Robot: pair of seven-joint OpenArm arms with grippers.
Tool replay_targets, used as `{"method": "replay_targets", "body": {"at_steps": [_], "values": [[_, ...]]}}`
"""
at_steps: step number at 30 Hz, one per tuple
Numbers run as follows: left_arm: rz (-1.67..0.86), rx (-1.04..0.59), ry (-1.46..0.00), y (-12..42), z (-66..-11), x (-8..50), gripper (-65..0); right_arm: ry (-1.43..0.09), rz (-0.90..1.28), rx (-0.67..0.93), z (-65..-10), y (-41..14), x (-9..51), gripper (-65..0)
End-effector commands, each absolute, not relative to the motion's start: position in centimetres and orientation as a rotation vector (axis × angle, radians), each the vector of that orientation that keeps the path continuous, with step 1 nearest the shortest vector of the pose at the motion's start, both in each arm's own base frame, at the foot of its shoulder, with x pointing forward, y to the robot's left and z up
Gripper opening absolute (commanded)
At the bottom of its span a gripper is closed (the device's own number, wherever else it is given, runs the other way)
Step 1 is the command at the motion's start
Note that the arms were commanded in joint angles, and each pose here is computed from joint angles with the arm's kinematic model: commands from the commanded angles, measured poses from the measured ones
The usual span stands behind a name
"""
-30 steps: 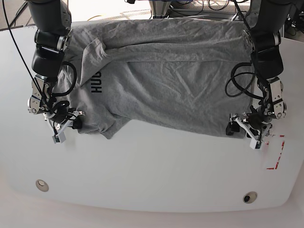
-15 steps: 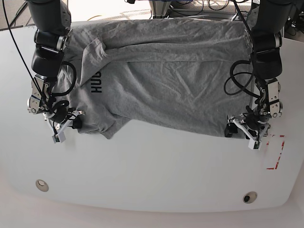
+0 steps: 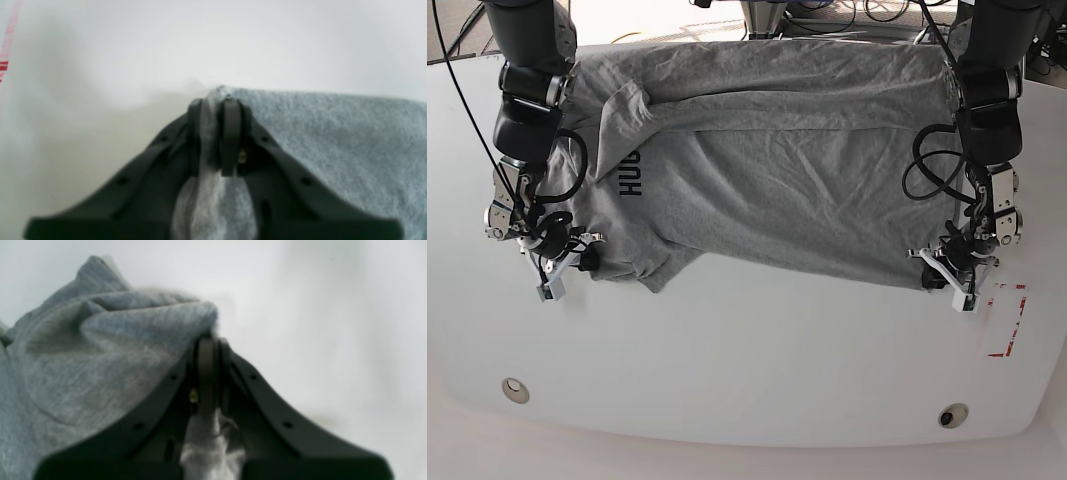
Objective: Layout the t-shirt on the table in an organized manner, then fold the t-shirt properly
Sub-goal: 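Lift the grasped edge and fold it over toward the other edge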
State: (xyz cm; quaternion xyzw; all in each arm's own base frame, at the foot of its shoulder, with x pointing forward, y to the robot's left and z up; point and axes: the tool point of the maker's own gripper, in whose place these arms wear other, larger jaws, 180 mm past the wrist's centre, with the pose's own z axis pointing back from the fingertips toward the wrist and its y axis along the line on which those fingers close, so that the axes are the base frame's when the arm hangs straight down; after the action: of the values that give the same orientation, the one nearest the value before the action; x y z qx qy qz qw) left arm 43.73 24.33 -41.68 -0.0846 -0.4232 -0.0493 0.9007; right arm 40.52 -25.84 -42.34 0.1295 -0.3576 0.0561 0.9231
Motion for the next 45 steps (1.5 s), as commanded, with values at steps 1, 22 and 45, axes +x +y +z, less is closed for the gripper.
{"method": "replay_targets", "body": {"at_steps": [1, 22, 45], "values": [[-0.119, -0.166, -0.848, 24.4, -41.6, 43.8, -65.0, -0.775, 0.164, 0.202, -39.9, -27.0, 41.6, -65.0], [-0.239, -0.082, -0.983, 24.0, -35.6, 44.5, -65.0, -0.813, 0.351, -0.033, -31.2, -27.8, 42.1, -65.0], [-0.265, 0.086, -1.012, 27.0, -31.3, 39.4, -65.0, -0.741, 0.470, -0.187, -30.1, -27.0, 36.2, -65.0]]}}
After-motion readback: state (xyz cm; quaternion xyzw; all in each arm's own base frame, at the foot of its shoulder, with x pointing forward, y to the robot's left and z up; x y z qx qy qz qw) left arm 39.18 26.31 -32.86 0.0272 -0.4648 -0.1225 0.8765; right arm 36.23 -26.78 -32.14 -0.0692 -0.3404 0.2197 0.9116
